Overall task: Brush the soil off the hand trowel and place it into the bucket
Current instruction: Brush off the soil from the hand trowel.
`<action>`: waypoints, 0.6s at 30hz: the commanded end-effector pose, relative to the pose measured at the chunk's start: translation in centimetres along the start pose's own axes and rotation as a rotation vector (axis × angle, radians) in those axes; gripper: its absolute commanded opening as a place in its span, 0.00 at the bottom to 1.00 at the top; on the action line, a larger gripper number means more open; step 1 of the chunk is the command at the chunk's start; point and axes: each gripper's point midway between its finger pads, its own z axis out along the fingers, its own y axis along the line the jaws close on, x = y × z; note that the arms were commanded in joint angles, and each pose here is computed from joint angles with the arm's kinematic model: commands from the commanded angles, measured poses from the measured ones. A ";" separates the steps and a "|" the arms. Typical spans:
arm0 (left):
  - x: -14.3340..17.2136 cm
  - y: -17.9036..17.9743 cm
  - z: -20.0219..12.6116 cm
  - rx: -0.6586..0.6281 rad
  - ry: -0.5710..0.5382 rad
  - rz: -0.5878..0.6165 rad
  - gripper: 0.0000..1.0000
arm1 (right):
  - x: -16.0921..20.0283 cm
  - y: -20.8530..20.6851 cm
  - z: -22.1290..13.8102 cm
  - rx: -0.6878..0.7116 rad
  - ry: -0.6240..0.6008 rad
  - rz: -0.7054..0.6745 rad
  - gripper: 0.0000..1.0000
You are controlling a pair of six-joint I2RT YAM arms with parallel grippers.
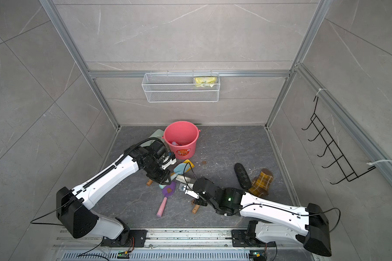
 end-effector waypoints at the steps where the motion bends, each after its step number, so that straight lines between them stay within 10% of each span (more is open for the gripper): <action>1: 0.2 -0.2 0.1 0.002 0.011 0.006 0.00 | -1.3 -2.1 -0.5 0.086 -0.028 0.024 0.00; 18: -0.3 -1.5 -1.6 0.068 -0.040 0.001 0.00 | 4.5 -6.8 0.5 0.227 0.180 0.172 0.00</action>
